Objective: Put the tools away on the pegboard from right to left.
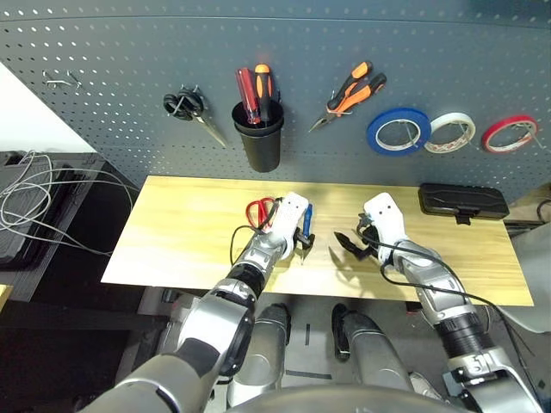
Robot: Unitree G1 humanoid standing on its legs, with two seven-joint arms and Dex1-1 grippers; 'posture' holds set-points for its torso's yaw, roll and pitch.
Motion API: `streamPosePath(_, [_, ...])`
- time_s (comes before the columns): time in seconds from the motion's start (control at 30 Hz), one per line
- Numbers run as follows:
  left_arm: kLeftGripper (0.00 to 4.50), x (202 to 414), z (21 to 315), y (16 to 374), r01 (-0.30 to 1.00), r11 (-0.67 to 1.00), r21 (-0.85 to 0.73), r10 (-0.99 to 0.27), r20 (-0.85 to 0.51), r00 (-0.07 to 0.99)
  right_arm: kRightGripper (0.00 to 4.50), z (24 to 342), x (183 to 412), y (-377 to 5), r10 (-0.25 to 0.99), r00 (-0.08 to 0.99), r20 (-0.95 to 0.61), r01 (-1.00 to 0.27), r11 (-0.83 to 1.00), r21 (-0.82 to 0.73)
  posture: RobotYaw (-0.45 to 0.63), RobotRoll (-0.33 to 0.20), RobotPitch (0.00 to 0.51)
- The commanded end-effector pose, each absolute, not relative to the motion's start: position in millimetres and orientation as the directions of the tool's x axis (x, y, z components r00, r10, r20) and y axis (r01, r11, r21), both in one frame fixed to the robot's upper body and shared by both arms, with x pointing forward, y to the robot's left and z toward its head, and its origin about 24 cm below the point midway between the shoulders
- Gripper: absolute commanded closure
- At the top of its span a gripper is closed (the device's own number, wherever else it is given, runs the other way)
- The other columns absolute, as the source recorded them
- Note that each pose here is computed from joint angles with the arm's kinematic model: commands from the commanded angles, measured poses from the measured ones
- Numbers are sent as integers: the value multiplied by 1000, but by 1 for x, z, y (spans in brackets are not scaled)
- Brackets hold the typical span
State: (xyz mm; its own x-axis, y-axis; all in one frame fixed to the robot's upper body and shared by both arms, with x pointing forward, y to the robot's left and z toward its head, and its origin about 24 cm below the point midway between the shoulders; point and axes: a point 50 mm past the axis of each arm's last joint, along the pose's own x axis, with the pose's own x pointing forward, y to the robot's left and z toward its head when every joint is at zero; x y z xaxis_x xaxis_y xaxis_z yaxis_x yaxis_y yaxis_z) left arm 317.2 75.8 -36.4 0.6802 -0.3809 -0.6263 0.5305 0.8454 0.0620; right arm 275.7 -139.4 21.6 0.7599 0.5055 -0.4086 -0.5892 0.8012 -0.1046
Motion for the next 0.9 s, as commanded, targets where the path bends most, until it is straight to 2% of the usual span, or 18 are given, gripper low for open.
streamPosePath(0.03, [1198,308,-46,71,547,837,26,-391,-671,630,0,20,273,-143,487,764,-423,-576,810,-107,39,0,229])
streamPosePath(0.17, [2561,310,-43,66,546,838,19,-400,-659,637,0,21,275,-148,471,774,-424,-562,819,-117,41,0,227])
streamPosePath(0.3, [3915,315,-37,69,520,853,42,-392,-606,692,0,21,275,-151,467,776,-425,-560,819,-123,53,0,224])
streamPosePath(0.43, [3971,323,-26,77,488,868,87,-389,-490,780,0,26,274,-151,494,771,-402,-580,806,-120,66,0,221])
streamPosePath(0.57, [3971,322,-10,88,475,869,138,-417,-312,854,0,29,273,-155,519,763,-385,-599,792,-119,75,0,218])
streamPosePath(0.73, [3971,309,3,101,477,858,192,-446,-185,876,0,31,274,-158,556,746,-366,-633,763,-132,91,0,214])
streamPosePath(0.9, [3971,292,24,100,563,794,229,-565,-65,823,0,40,279,-153,588,742,-321,-652,744,-144,99,0,206])
